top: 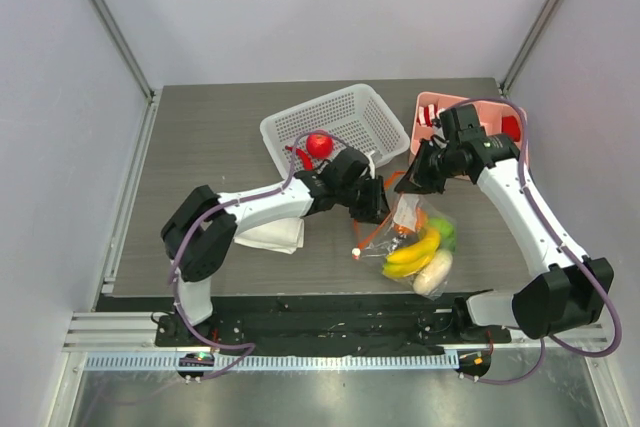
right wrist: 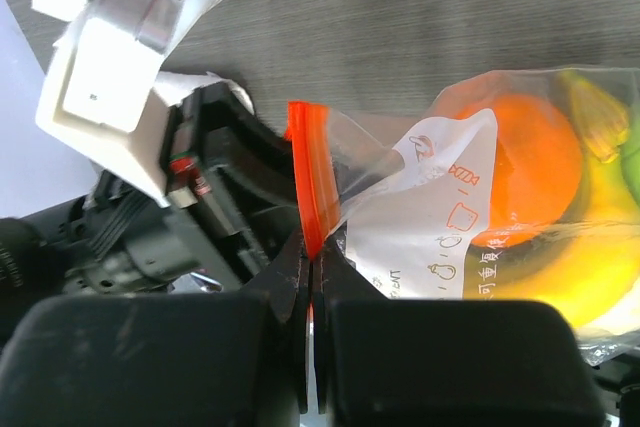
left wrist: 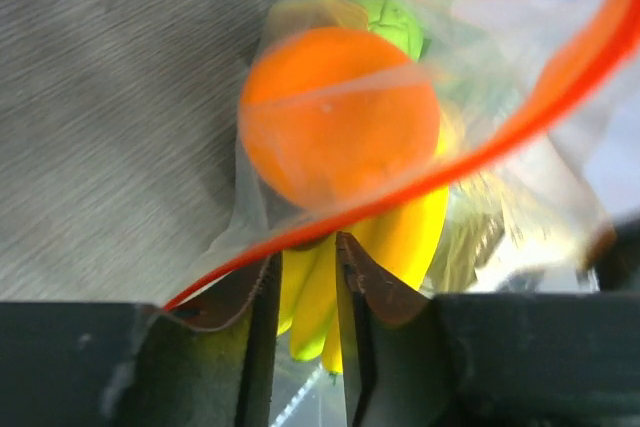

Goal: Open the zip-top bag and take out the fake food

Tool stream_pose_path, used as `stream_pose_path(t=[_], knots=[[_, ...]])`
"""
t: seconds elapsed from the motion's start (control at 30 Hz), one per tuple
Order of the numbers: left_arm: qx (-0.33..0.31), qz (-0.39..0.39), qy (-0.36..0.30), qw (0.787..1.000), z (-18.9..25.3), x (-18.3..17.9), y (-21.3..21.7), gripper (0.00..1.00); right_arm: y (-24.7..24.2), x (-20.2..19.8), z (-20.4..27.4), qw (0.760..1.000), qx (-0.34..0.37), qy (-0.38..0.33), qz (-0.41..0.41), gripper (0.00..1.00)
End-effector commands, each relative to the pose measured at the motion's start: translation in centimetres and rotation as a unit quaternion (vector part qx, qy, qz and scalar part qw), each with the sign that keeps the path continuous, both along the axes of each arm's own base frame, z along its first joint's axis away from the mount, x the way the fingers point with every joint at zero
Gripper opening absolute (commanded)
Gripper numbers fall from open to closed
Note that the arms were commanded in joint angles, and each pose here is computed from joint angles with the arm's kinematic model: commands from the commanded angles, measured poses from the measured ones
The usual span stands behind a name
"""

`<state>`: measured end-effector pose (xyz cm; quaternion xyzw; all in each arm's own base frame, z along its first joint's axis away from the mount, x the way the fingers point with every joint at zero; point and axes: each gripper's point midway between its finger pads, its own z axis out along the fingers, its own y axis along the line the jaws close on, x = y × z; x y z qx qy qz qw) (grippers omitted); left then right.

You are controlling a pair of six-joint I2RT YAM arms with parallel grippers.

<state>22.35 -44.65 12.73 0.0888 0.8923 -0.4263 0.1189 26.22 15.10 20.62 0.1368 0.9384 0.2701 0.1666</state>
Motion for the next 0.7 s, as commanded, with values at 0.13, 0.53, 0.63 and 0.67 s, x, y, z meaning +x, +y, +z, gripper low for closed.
stream_pose_path(t=[0.13,0.53,0.63,0.67], knots=[[-0.034,-0.011,-0.03,0.999,1.1,-0.1,-3.0,0.63,1.9,-0.5,1.9,0.999,0.05,-0.023,0.003,0.01],[-0.181,-0.009,-0.029,0.983,2.4,0.3,-5.7,0.78,2.2,-1.4,-1.0,0.999,0.05,0.0,0.002,0.01],[-0.242,-0.005,-0.032,0.97,4.1,0.1,-5.8,0.68,2.5,-1.3,-0.5,0.998,0.059,0.001,-0.001,0.01],[-0.247,-0.005,-0.029,0.969,3.9,0.0,-5.8,0.69,2.5,-1.5,-0.3,0.998,0.061,0.003,-0.001,0.01]])
